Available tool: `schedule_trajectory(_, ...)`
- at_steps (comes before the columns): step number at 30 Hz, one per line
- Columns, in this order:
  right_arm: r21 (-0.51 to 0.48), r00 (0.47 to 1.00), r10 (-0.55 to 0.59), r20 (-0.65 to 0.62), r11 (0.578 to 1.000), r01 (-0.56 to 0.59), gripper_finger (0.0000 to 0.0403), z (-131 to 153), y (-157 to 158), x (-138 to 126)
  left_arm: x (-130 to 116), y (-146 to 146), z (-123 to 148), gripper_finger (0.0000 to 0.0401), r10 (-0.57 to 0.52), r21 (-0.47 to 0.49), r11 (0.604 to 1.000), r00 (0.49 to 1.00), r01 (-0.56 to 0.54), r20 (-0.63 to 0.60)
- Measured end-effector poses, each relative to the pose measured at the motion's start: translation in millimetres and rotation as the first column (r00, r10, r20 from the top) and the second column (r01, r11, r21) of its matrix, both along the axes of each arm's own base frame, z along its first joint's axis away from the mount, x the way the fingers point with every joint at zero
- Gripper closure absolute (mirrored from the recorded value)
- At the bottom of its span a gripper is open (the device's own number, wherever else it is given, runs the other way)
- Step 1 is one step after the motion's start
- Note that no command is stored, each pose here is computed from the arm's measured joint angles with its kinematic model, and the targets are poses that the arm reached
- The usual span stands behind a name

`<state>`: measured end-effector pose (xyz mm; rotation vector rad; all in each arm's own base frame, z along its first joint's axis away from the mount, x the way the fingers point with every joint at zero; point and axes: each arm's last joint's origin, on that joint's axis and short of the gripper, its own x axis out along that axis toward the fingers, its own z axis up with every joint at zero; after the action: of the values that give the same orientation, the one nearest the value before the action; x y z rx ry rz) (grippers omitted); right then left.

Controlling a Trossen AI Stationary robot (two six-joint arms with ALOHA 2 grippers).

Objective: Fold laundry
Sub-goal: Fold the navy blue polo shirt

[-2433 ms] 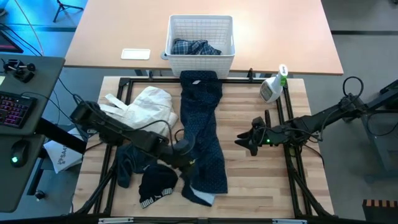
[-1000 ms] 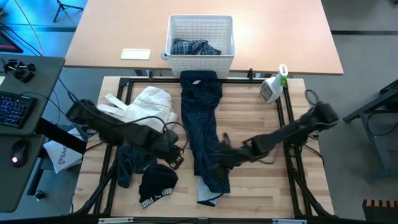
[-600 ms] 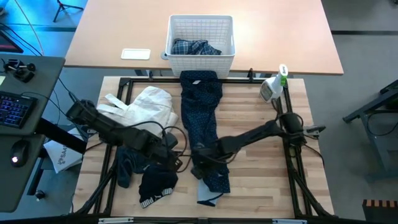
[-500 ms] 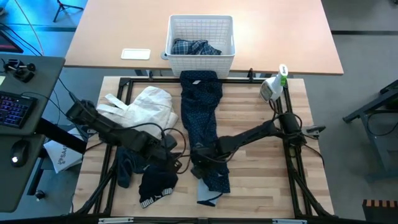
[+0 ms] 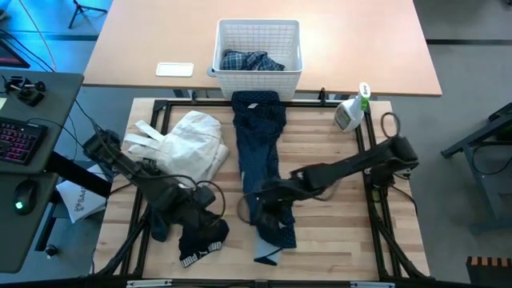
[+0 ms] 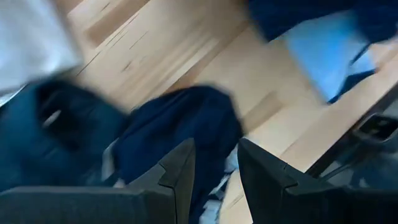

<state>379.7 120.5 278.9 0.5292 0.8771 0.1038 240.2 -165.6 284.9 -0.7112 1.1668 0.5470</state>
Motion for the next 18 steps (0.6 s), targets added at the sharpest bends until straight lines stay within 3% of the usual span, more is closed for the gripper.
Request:
schedule_trajectory(2,0.06,0.976,0.058,0.208,0.996,-0.072,0.0398,19.9,8.6,1.0,-9.5,0.1,2.1,0.0293,0.013,-0.001,1.0,0.999,-0.013,-0.048)
schedule_trajectory(4,0.133,0.916,0.067,0.395,0.983,-0.13,0.0401,29.6,14.0,5.6,-21.1,1.3,5.9,0.0293,0.03,0.018,0.999,0.996,-0.028,-0.088)
schedule_trajectory(7,0.233,0.861,0.008,0.509,0.961,-0.147,0.0401,23.4,10.1,9.5,-35.0,4.1,12.8,0.0293,0.06,0.047,0.997,0.993,-0.055,-0.104)
schedule_trajectory(12,0.312,0.956,-0.081,0.281,0.95,-0.011,0.0401,-35.5,-7.3,-2.2,-45.2,5.6,21.7,0.0293,0.091,0.05,0.995,0.994,-0.089,-0.057)
schedule_trajectory(18,0.439,1.0,0.012,0.0,0.898,-0.011,0.0401,-82.1,2.6,-30.8,-46.1,0.5,22.6,0.0293,0.137,0.021,0.99,0.99,-0.137,-0.016)
